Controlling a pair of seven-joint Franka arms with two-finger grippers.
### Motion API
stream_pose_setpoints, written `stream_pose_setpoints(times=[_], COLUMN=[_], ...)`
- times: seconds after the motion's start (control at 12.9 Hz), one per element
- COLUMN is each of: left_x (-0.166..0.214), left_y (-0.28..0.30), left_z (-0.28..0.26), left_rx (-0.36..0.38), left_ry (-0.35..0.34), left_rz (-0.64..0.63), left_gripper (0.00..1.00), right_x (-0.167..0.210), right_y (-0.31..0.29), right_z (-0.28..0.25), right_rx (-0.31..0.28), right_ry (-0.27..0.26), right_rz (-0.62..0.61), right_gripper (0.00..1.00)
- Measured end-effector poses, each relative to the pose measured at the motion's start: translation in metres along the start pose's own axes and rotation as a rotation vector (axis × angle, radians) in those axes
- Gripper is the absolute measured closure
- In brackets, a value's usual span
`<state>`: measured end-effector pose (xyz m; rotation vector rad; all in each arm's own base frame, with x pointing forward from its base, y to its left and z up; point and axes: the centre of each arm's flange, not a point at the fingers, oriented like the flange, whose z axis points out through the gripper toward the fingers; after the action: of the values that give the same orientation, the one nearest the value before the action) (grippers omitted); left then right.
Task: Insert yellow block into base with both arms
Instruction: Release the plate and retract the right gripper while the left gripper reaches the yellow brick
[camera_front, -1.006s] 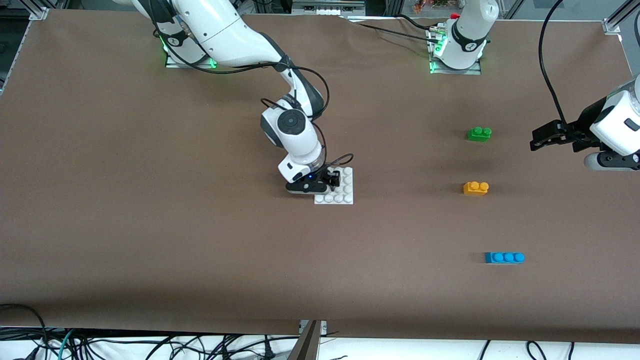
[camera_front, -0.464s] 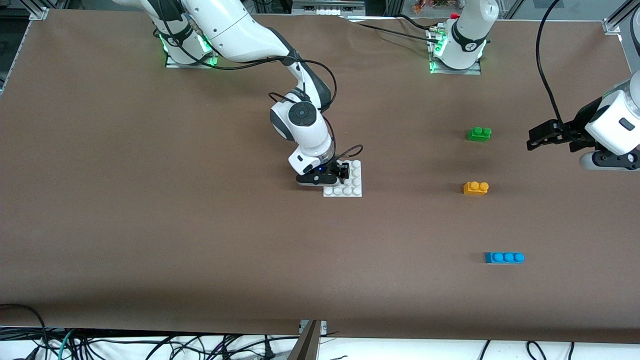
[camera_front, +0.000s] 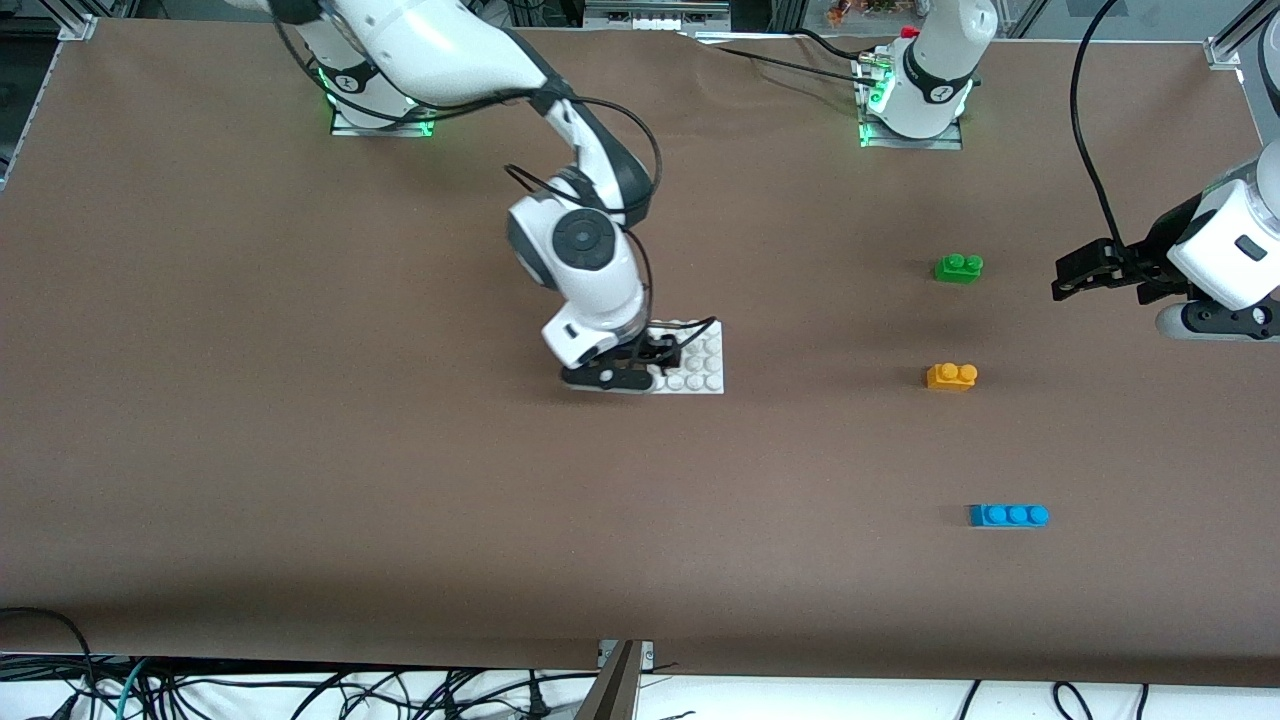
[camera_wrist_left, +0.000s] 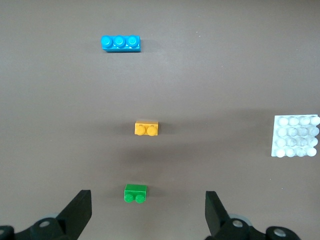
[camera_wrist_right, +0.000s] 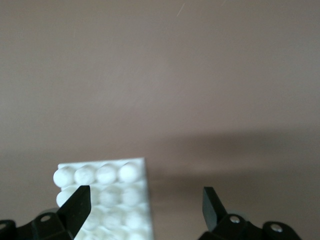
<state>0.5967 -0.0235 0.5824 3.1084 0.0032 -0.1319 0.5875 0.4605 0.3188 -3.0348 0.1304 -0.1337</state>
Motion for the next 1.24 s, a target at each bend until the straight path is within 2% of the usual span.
stream_pose_setpoints(times=[0.15,0.31,0.54,0.77,0.93,1.24], left_x=[0.0,0.001,0.006,0.011,0.011,0.012], left_y=[0.001,0.002,0.007,0.016,0.012,0.005], left_z=[0.0,0.002,0.03,0.079,0.106,0.148], left_rx=[0.0,0.0,-0.006,-0.005,-0.004,-0.001], left_ry=[0.0,-0.004,-0.059,-0.121,-0.14,-0.124], left_rz=[0.002,0.003,0.009,0.024,0.016,0.027], left_gripper=[0.0,0.0,0.0,0.0,0.0,0.0], right_x=[0.046,0.069,0.061,0.048,0.041,0.045], right_y=[0.074,0.152,0.272,0.38,0.405,0.413], right_z=[-0.085,-0.159,-0.236,-0.281,-0.293,-0.311], right_rx=[-0.055,-0.088,-0.106,-0.083,-0.075,-0.07], right_ry=[-0.033,-0.032,-0.07,-0.118,-0.14,-0.105], right_rz=[-0.034,-0.058,-0.089,-0.079,-0.047,-0.034], right_gripper=[0.01,0.01,0.01,0.0,0.01,0.0])
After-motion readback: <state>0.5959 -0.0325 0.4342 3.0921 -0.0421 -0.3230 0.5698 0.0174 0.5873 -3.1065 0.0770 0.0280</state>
